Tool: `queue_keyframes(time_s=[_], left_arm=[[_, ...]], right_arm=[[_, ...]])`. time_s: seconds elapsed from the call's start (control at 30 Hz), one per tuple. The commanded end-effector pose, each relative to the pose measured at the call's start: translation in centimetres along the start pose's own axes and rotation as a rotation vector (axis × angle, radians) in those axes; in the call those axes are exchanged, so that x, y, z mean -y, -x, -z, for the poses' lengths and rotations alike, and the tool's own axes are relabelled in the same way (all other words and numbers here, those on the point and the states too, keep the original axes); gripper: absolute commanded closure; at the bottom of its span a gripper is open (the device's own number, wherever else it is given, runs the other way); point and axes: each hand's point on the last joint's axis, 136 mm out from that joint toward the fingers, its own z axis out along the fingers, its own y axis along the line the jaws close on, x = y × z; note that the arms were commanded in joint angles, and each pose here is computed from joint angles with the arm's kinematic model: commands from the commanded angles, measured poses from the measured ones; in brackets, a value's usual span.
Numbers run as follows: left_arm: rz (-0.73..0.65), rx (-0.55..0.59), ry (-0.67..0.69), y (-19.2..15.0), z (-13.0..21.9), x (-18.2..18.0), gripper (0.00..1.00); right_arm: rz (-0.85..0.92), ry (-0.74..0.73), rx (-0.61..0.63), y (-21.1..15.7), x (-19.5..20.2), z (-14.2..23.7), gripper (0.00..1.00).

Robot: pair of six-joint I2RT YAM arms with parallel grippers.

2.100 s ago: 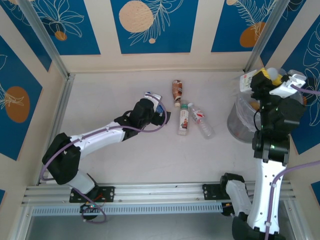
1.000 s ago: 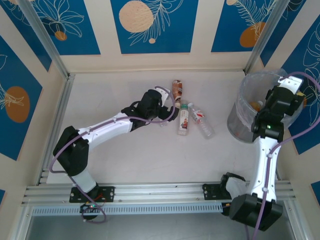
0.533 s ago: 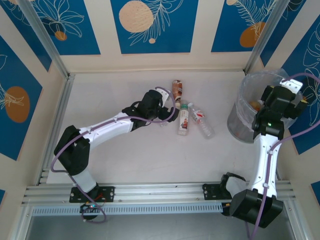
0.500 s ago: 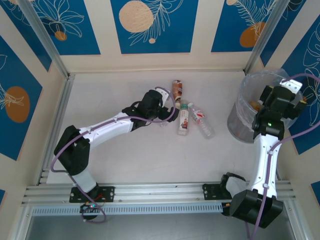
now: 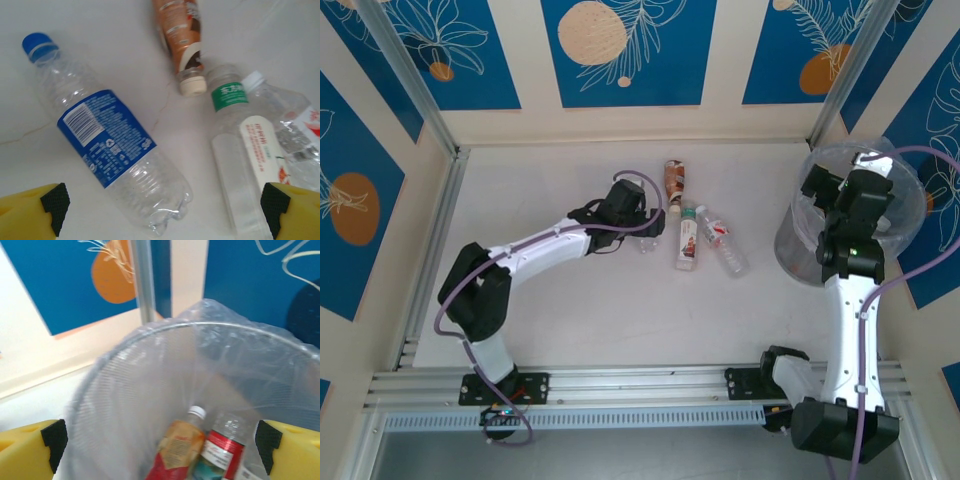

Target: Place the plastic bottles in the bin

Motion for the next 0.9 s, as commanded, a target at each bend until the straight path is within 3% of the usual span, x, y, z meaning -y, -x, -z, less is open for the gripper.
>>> queue_keyframes(time_s=[0.0, 0.23, 0.53, 0.87], left_arm=[[0.108, -0.029, 0.081, -0.4, -0.5, -1.8, 0.01], [0.217, -0.099, 0.238, -1.3, -1.3, -4.2, 0.01], [0.307, -0.154, 0.258, -2.0, -3.2, -3.6, 0.01], [0.430, -0.240, 0.366, -4.3, -4.5, -4.2, 0.00]], right_arm=[[-0.034, 0.111, 0.023, 1.3, -2.2, 1.5, 0.01], [-0.083, 0.305, -0.039, 0.4, -6.1, 3.2, 0.01], [-0.113, 0.671, -0.136, -2.2, -12.9, 6.8, 0.01], [-0.122, 0.751, -0.200, -4.4, -14.9, 8.0, 0.01]])
